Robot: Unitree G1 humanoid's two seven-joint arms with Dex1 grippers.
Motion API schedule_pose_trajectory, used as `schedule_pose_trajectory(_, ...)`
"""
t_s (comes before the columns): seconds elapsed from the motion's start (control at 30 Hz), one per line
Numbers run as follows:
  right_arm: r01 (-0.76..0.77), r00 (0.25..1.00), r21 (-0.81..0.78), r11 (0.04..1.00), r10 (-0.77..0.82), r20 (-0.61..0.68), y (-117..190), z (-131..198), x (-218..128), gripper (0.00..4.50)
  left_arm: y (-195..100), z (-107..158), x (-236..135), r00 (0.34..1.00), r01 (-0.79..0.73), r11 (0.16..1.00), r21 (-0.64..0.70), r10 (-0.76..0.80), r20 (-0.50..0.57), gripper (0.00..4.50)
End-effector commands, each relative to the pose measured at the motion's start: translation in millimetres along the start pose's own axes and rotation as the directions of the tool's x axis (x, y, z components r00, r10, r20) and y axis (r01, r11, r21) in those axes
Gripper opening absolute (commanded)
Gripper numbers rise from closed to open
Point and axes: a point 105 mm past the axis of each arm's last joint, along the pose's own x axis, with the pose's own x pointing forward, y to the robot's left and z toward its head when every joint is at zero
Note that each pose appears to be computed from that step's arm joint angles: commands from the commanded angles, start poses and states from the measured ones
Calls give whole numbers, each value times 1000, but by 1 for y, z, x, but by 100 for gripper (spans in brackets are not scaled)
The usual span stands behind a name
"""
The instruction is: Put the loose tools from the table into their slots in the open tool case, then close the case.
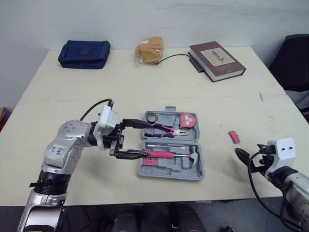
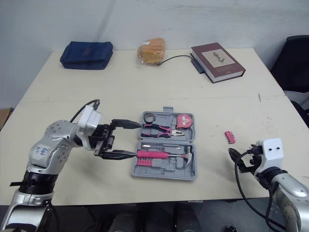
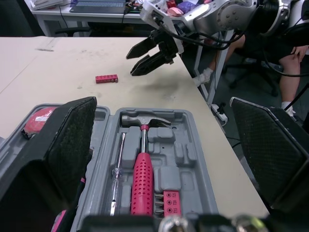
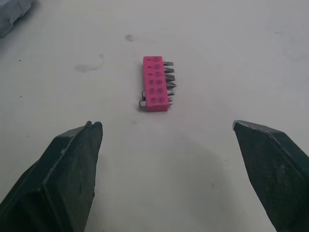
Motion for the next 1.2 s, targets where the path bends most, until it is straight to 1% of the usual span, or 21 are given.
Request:
schedule_pose_trajectory(0.03,-4,1000,-59,998,5,30,-5,10,8,450,-4,6,2,1000,26,1000,12,-26,16,448)
schedule_pose_trajectory(0.17,-31,999,-53,998,33,32,-3,13,23,450,-7,4,5,999,39,999,-2,-39,14,448)
schedule_pose_trajectory(0.4,-38,999,-31,999,38,2,-9,10,38,450,-9,4,8,999,46,999,-13,-45,17,448)
schedule_pose_trajectory(0.83,-146,988,-5,989,145,-55,-2,-8,46,450,-7,6,7,999,47,999,-9,-47,15,448)
schedule_pose_trajectory(0.93,-160,985,0,987,159,-62,-1,-12,48,374,-8,5,7,998,57,998,-12,-57,12,450)
schedule_pose_trajectory(0.97,-160,985,1,987,160,-63,-1,-13,49,321,-8,6,7,998,59,998,-12,-59,12,450)
schedule_pose_trajectory(1.0,-156,985,9,988,156,-67,-2,-15,52,282,-7,6,8,998,61,998,-13,-61,12,450)
schedule_pose_trajectory(1.07,-137,988,27,990,138,-66,-7,-19,56,180,-7,6,8,998,67,998,-15,-67,11,450)
schedule_pose_trajectory(1.13,-136,989,33,990,138,-58,-7,-19,58,90,-8,6,9,997,72,997,-18,-72,10,450)
schedule_pose_trajectory(1.17,-139,988,34,990,141,-55,-6,-18,58,70,-8,6,9,997,74,997,-18,-74,10,450)
schedule_pose_trajectory(1.2,-142,988,34,989,144,-53,-5,-18,59,70,-8,6,9,997,75,997,-18,-75,10,450)
